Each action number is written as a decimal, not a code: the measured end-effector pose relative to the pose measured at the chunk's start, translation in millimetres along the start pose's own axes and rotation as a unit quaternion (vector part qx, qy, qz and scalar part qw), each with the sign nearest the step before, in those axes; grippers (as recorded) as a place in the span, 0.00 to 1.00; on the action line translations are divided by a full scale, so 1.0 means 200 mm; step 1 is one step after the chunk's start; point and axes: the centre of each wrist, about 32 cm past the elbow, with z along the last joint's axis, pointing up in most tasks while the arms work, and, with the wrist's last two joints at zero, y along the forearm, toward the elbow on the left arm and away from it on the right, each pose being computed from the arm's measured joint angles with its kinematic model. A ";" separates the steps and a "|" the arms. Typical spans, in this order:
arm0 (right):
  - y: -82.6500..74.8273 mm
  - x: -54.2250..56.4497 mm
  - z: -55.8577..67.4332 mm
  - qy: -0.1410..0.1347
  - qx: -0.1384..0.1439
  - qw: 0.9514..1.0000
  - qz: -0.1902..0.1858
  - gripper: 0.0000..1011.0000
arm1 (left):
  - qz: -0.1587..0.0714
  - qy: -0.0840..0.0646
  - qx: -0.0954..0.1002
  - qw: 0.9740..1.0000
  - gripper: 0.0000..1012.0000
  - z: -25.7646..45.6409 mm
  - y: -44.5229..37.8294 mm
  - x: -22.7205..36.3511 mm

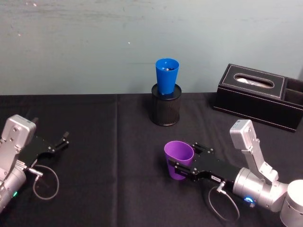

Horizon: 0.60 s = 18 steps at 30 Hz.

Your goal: Pick up one cup with a gripper and tap it against the other cup.

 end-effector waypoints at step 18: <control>0.00 0.00 0.00 0.000 0.000 1.000 0.000 0.99 | 0.000 0.000 0.000 1.000 0.99 0.000 0.000 0.000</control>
